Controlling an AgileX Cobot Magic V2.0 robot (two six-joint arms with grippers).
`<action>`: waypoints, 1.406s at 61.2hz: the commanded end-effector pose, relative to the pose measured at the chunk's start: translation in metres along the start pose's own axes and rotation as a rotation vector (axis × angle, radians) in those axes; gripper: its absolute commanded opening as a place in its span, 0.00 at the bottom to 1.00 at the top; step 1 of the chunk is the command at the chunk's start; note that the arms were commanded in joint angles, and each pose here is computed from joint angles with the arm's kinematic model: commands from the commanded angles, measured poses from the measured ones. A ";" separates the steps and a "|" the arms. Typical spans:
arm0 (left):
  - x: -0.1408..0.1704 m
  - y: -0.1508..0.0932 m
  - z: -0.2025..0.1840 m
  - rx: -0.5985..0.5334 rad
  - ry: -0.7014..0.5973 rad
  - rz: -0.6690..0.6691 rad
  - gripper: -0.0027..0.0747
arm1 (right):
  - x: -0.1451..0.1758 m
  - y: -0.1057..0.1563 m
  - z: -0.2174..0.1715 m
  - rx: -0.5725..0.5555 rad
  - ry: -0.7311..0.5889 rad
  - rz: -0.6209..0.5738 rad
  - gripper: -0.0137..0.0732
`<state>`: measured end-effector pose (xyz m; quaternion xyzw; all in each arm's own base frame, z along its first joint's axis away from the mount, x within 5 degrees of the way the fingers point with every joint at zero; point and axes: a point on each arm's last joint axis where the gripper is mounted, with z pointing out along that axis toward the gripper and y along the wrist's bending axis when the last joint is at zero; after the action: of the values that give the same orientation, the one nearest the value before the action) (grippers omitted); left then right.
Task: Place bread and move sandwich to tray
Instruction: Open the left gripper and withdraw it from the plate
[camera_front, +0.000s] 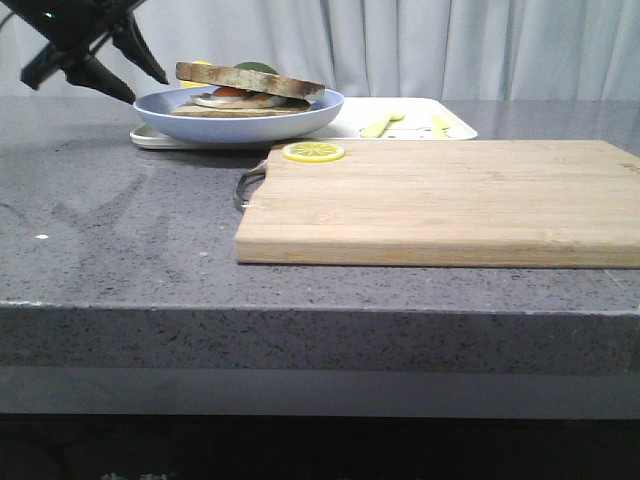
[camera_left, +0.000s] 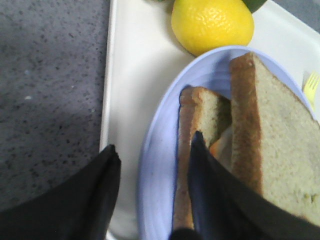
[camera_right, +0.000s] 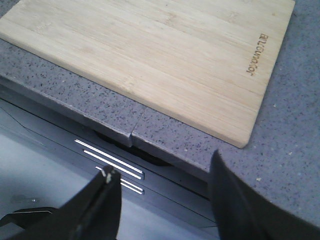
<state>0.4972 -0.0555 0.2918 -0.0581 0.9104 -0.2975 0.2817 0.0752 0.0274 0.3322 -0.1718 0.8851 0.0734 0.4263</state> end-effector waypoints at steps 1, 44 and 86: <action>-0.014 -0.038 -0.066 -0.002 -0.132 0.118 0.46 | -0.011 -0.002 -0.005 0.020 -0.076 0.003 0.63; 0.066 -0.087 -0.220 -0.205 -0.399 0.427 0.46 | -0.011 -0.002 -0.005 0.020 -0.076 0.003 0.63; 0.240 -0.050 -0.257 -0.217 -0.477 0.608 0.46 | -0.011 -0.002 -0.006 0.021 -0.085 0.003 0.63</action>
<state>0.1652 -0.0303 0.3627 0.1130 0.8555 -0.0793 0.4990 0.0752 0.0274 0.3322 -0.1718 0.8851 0.0734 0.4263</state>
